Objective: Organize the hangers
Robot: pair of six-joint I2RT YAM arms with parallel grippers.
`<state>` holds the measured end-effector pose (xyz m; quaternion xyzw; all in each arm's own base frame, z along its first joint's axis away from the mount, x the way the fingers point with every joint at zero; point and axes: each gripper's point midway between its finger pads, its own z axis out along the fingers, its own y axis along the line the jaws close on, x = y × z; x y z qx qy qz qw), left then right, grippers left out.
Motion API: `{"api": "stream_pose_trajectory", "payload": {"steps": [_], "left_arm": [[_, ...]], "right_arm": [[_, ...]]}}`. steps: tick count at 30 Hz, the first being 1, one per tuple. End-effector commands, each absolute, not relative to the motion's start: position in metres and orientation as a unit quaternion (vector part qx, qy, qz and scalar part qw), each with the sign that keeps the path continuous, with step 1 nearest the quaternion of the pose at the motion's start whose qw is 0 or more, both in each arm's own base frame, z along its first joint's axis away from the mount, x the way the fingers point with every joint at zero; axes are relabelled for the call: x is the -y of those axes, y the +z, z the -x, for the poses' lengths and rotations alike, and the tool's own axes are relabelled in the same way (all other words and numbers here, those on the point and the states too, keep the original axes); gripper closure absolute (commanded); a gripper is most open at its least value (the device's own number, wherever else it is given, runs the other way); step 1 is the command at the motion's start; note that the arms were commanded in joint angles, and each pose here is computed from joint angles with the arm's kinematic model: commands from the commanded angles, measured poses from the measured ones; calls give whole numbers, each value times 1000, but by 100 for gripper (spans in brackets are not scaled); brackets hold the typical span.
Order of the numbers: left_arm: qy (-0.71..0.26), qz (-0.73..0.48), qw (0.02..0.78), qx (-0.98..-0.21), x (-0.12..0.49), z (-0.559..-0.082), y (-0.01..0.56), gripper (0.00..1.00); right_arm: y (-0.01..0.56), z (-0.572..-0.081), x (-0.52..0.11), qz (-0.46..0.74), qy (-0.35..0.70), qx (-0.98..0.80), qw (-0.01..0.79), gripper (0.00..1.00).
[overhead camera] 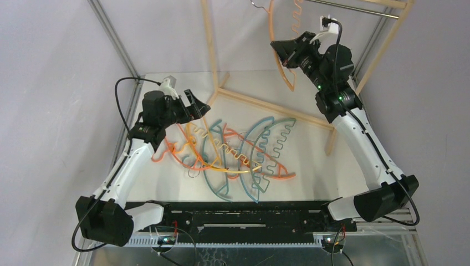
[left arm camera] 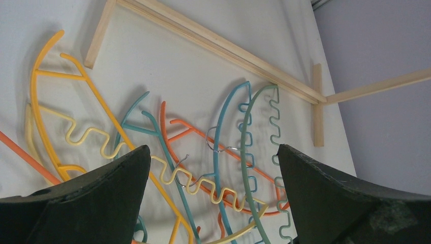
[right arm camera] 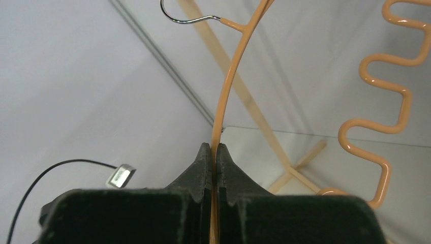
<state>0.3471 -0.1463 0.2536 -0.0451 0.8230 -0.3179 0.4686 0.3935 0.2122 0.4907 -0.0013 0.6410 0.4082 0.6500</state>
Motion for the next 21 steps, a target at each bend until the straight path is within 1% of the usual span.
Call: {"api": "stream_pose_trajectory", "payload": {"steps": [1,12,21], "left_arm": [[-329,23,505,-798,151,-354,291,0],[-332,21,497,-801,154,-360,288,0],[-331,22,490,-806,154,-358,280,0]], "right_arm": [[532,-394,-185,-9,389,-587,710,100],[525,-400,-160,-55,371,-582,721,100],[479,-407,-126,-112,319,-616,712,100]]}}
